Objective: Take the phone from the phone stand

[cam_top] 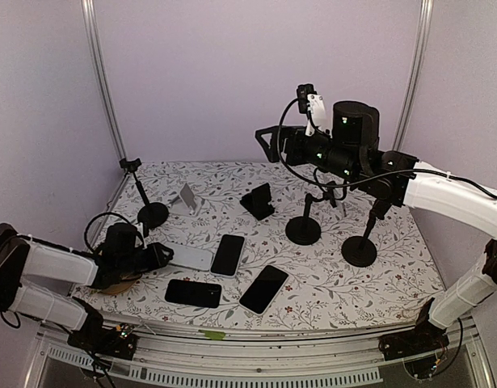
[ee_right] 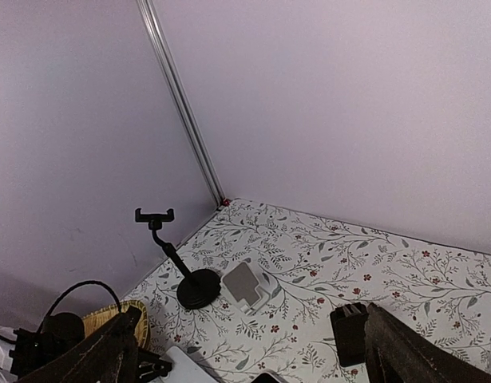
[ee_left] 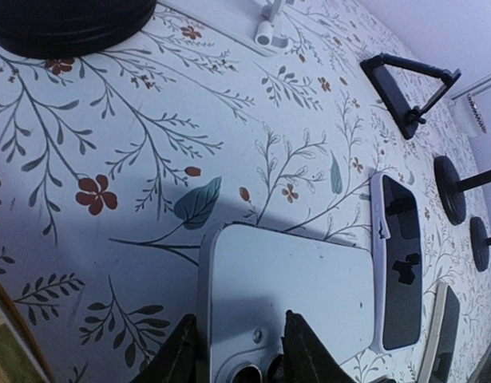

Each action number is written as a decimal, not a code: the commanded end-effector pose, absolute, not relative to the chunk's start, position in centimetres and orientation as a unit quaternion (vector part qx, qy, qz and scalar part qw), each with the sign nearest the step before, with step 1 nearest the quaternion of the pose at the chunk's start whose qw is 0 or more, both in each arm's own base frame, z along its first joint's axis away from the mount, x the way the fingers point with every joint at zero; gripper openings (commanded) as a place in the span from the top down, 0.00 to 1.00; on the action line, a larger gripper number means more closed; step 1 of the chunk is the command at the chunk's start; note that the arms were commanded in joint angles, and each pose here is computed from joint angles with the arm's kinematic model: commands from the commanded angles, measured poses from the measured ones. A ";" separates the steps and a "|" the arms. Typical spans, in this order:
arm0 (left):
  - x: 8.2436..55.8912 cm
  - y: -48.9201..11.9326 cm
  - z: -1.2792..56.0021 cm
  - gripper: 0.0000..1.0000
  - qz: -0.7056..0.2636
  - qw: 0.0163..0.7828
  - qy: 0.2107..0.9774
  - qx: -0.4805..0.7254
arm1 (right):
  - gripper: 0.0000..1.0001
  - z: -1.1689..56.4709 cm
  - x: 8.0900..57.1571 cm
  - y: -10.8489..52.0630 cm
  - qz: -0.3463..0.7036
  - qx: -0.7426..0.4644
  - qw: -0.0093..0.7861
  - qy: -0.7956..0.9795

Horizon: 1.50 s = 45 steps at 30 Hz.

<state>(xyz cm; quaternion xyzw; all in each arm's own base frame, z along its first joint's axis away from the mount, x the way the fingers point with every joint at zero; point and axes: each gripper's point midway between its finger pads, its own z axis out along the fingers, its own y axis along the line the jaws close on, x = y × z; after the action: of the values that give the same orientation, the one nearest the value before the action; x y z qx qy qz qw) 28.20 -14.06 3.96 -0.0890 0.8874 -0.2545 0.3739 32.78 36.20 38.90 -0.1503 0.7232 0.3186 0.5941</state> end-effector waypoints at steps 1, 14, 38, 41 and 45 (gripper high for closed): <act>28.8 -14.1 4.1 0.64 -0.242 0.377 0.891 -0.074 | 0.01 39.2 33.0 36.3 0.326 -0.147 0.597 0.718; 29.2 -14.6 4.3 0.49 -0.223 0.377 0.897 -0.063 | 0.01 39.1 33.0 36.2 0.325 -0.148 0.596 0.719; 29.4 -18.3 12.4 0.35 -0.215 0.465 0.858 0.013 | 0.01 38.8 32.9 33.5 0.273 -0.144 0.613 0.728; 28.6 -21.4 15.5 0.33 -0.259 0.495 0.826 0.081 | 0.01 38.7 33.2 32.3 0.254 -0.135 0.620 0.730; 28.1 -25.3 19.5 0.33 -0.305 0.522 0.779 0.165 | 0.01 38.4 33.8 30.7 0.228 -0.119 0.629 0.733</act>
<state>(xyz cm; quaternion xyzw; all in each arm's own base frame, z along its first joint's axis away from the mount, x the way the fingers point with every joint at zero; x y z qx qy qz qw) 28.45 -21.15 14.31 0.0691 0.8393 -0.2543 0.4756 33.24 33.29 37.88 -0.1431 0.7344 0.2636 0.6089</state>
